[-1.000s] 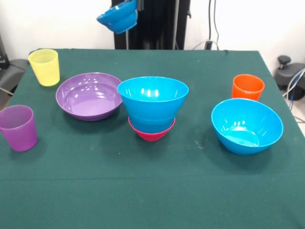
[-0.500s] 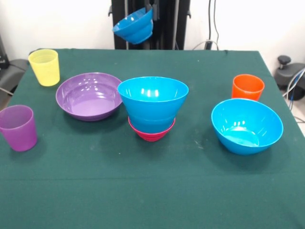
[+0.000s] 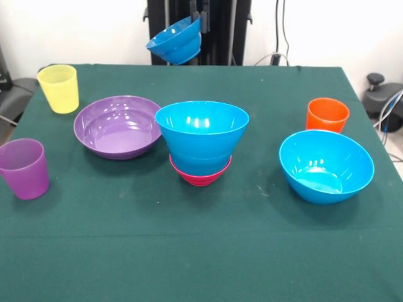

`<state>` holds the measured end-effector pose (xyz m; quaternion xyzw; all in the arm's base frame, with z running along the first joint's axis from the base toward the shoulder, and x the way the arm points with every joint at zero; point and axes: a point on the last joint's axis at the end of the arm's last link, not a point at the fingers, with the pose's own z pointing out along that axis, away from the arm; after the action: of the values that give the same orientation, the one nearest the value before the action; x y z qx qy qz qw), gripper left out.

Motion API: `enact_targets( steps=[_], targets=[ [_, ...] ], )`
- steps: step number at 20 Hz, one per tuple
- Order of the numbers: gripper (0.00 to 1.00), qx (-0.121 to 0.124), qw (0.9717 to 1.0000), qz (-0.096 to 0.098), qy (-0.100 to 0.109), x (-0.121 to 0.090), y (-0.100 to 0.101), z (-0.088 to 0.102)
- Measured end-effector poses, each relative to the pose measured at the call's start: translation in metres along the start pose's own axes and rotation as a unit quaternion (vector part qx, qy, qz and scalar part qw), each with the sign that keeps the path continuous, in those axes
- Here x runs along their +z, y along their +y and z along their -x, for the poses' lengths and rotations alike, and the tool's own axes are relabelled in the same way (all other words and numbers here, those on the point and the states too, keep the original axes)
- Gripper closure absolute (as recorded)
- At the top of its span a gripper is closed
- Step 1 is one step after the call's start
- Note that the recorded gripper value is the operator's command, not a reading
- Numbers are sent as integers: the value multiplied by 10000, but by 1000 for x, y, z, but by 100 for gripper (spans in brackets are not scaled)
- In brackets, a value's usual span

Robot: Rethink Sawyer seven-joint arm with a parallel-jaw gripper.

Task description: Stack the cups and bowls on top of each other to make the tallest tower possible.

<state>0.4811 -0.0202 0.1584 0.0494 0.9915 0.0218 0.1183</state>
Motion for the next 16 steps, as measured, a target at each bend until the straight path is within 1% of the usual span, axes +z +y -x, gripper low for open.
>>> enact_targets(
  steps=[5, 11, 13, 14, 16],
  targets=[
    [100, 81, 9999, -74, 4, -3, -4, 12],
    [100, 68, 9999, -144, 26, -4, -4, 23],
    [100, 23, 9999, -152, 21, -4, 1, 27],
    [100, -41, 9999, -138, -8, -2, 9, 34],
    [100, -97, 9999, -113, -46, -1, 16, 40]
  ],
)
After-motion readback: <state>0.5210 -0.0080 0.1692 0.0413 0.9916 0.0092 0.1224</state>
